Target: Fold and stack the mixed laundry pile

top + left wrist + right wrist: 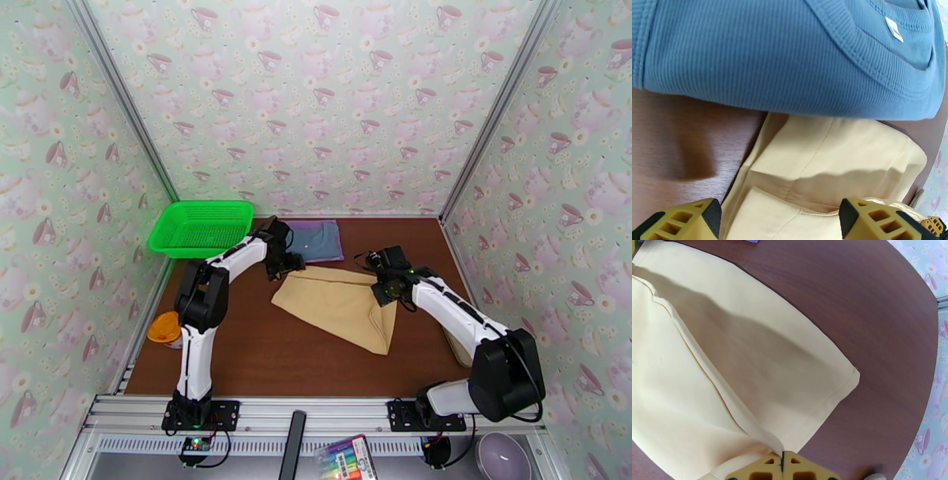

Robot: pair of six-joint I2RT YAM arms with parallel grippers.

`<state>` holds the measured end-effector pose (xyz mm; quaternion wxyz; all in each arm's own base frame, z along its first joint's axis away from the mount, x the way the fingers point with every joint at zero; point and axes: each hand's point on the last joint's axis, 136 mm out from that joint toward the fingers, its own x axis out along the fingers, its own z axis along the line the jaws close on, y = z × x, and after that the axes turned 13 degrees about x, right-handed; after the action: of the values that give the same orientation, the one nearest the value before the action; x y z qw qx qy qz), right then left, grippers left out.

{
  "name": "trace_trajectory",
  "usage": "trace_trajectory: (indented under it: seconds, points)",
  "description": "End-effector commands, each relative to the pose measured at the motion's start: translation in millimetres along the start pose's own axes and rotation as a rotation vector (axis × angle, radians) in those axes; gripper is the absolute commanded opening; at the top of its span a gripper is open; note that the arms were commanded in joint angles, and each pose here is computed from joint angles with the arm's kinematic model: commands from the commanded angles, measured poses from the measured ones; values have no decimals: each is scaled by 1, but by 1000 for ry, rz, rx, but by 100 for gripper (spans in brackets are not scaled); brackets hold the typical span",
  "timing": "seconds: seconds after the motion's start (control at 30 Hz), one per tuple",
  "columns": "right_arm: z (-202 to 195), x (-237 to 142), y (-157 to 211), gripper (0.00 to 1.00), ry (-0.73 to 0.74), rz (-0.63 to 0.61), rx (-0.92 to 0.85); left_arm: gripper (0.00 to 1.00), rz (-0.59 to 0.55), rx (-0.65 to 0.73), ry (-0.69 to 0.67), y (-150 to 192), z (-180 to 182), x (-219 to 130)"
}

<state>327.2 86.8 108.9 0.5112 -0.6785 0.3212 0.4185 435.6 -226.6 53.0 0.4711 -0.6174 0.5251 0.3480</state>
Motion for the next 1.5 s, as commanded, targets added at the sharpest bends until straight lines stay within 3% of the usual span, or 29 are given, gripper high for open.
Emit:
trace_trajectory:
  seconds: [0.0,0.2,0.4,0.53,0.57,0.77,1.07,1.23,1.47]
  points:
    - [-7,-1,-14,0,32,-36,10,83,-112,58,16,-14,-22,-36]
    - [-5,-16,-16,0,6,-62,37,75,-166,136,54,-30,-38,-48]
    - [-2,-27,-4,0,-27,-72,62,58,-105,235,129,-39,-67,-17]
    - [-2,-25,6,0,-26,-56,67,32,-57,253,138,-34,-69,13]
    - [-2,-25,7,0,-24,-53,67,30,-52,256,142,-33,-70,17]
    - [-5,-28,9,0,-12,-51,61,29,14,276,156,-17,-68,43]
    - [-22,-25,2,0,67,-56,49,29,86,289,52,13,-36,62]
    - [-40,-17,-17,0,110,-74,72,28,84,306,46,13,-34,59]
    - [-53,23,-53,0,108,-60,57,28,94,326,46,14,-34,60]
